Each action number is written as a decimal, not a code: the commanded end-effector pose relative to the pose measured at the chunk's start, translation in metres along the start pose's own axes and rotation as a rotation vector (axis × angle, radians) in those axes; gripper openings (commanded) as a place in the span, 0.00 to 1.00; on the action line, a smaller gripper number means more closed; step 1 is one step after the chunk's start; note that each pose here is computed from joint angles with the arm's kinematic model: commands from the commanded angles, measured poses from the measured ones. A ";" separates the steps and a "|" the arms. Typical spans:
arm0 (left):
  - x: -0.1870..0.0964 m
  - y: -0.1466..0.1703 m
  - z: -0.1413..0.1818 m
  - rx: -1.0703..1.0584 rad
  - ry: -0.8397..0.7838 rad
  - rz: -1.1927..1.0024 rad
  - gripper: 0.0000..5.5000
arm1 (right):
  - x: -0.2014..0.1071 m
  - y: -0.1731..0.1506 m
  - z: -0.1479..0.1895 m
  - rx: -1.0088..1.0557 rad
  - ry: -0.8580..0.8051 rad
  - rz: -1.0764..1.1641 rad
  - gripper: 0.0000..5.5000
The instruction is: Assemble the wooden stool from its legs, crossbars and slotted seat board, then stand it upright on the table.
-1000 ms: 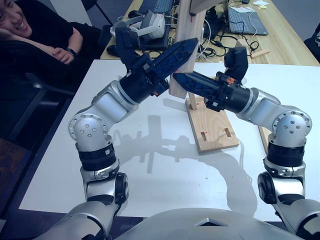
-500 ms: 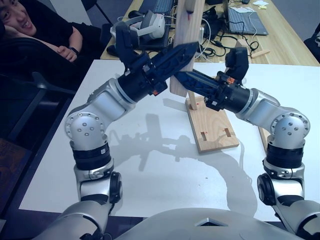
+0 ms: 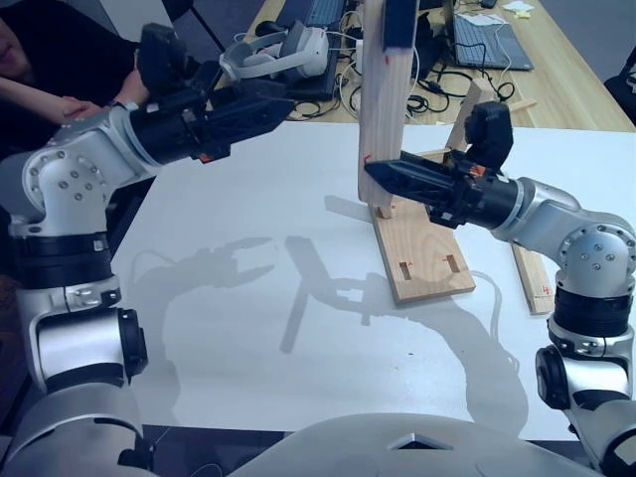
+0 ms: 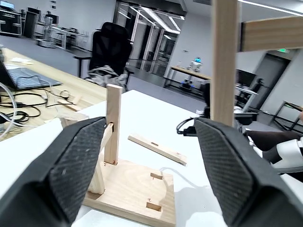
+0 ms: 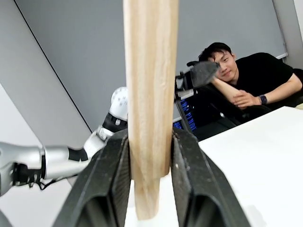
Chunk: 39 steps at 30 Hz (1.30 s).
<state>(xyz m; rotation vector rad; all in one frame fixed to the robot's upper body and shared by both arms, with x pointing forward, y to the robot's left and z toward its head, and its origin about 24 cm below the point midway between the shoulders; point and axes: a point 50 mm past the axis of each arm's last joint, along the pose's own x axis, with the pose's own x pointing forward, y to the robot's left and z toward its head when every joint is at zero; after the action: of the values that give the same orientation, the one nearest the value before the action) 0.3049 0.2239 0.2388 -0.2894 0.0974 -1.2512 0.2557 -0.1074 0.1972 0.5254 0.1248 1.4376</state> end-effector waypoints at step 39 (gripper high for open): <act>0.043 -0.031 0.038 -0.054 0.014 -0.368 0.62 | 0.012 -0.001 -0.038 -0.048 0.287 0.128 0.18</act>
<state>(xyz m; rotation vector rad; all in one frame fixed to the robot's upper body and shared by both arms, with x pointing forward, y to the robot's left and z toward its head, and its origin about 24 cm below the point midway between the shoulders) 0.3003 0.1856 0.2864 -0.3639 0.0795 -1.6028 0.2434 -0.0879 0.1578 0.3241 0.3296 1.6101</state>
